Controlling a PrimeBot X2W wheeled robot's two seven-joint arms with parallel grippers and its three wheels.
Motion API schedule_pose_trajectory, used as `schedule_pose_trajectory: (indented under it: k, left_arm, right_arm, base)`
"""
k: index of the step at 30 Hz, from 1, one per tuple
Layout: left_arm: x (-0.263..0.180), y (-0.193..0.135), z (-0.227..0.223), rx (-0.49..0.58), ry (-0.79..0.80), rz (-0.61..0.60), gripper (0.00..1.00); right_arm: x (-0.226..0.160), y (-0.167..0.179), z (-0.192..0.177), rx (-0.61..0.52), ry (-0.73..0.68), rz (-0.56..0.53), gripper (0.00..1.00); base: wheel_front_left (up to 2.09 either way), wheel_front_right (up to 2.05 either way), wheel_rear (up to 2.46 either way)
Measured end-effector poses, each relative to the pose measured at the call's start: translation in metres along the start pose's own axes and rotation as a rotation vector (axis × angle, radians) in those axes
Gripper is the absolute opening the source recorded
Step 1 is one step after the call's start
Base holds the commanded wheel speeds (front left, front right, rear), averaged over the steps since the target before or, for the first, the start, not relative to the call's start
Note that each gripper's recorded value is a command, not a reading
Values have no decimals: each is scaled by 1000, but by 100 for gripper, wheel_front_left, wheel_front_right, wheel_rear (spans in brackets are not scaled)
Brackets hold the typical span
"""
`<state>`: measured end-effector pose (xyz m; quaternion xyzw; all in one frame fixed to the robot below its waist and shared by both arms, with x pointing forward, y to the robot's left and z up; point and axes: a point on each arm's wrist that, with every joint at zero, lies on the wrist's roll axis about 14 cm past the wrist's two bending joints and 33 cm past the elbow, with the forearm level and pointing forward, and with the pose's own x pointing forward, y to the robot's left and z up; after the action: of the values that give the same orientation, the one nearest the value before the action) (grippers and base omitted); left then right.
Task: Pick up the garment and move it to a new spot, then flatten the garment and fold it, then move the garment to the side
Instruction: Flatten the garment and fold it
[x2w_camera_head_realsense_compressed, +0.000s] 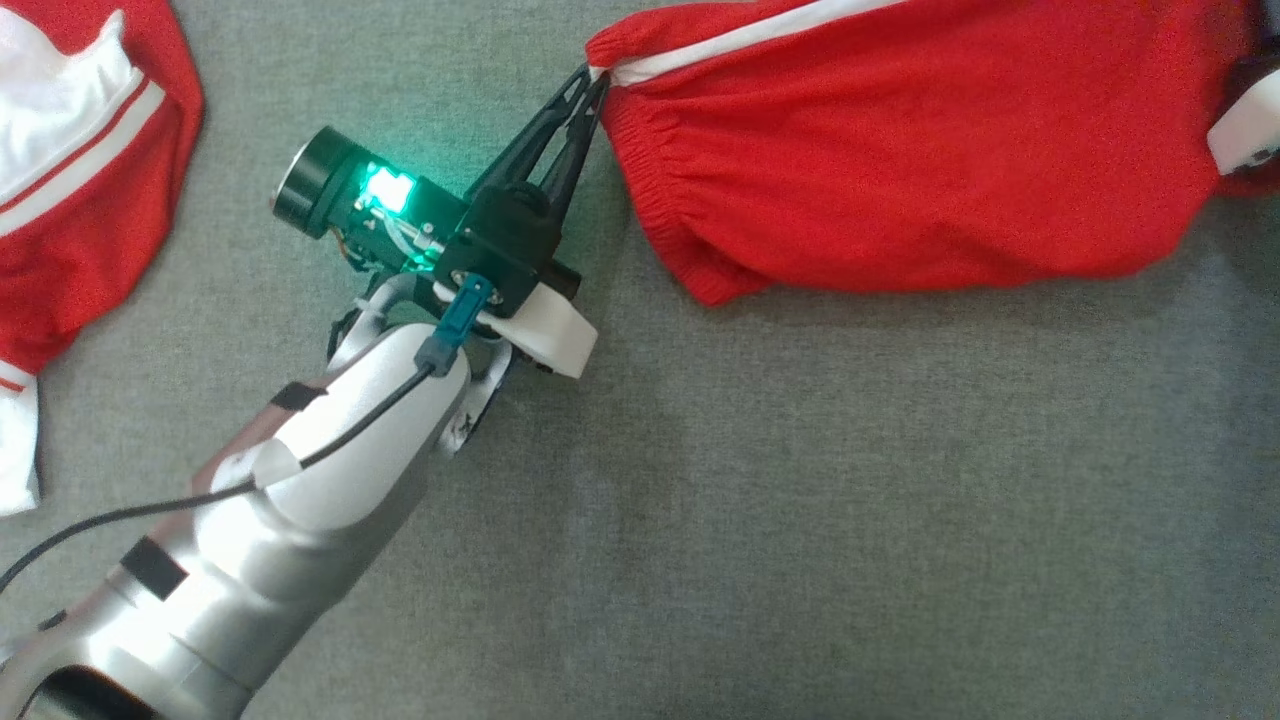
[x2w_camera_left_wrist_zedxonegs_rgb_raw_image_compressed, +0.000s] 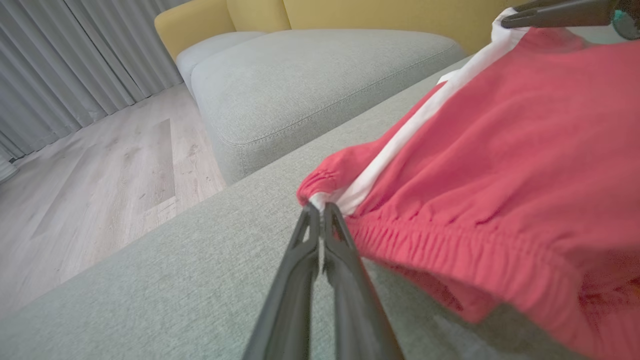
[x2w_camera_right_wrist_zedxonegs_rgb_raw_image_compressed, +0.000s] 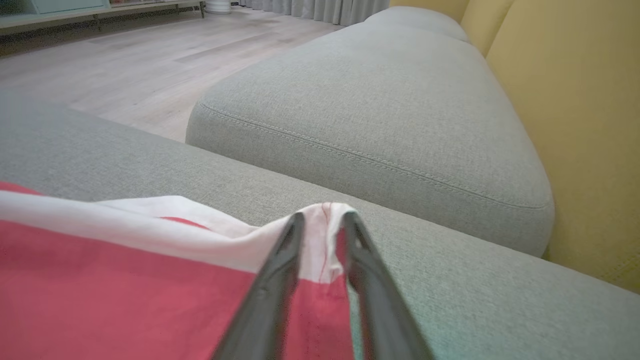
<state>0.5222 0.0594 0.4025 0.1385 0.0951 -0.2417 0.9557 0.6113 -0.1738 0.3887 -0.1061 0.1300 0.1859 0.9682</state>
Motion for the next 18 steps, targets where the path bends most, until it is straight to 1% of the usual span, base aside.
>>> schedule_pose_trajectory:
  k: [1, 3, 7, 10, 12, 14, 18]
  left_arm:
    - [0, 0, 1, 2, -2, 1, 100]
    - [-1, -1, 5, 3, -15, 6, 100]
    - [-9, 3, 16, -21, -70, 60, 100]
    - [-24, 12, 18, -75, -103, 162, 100]
    - [-35, 16, 19, -136, -113, 219, 100]
    - [-47, 20, 23, -172, -127, 269, 100]
    - [-73, 38, 59, -202, -247, 395, 100]
  right_arm:
    - [-1, -1, 1, 11, -5, -3, 100]
    - [-4, -1, 3, 41, -14, -9, 100]
    - [-15, -2, 14, 112, -43, -24, 100]
    - [-27, -4, 17, 167, -47, -40, 100]
    - [-38, -3, 6, 198, -14, -53, 100]
    - [-49, -4, -10, 225, 39, -71, 100]
    - [-56, 0, -32, 281, 133, -87, 100]
  base:
    - [0, 0, 0]
    - [0, 0, 0]
    - [0, 0, 0]
    - [0, 0, 0]
    - [0, 0, 0]
    - [0, 0, 0]
    - [0, 0, 0]
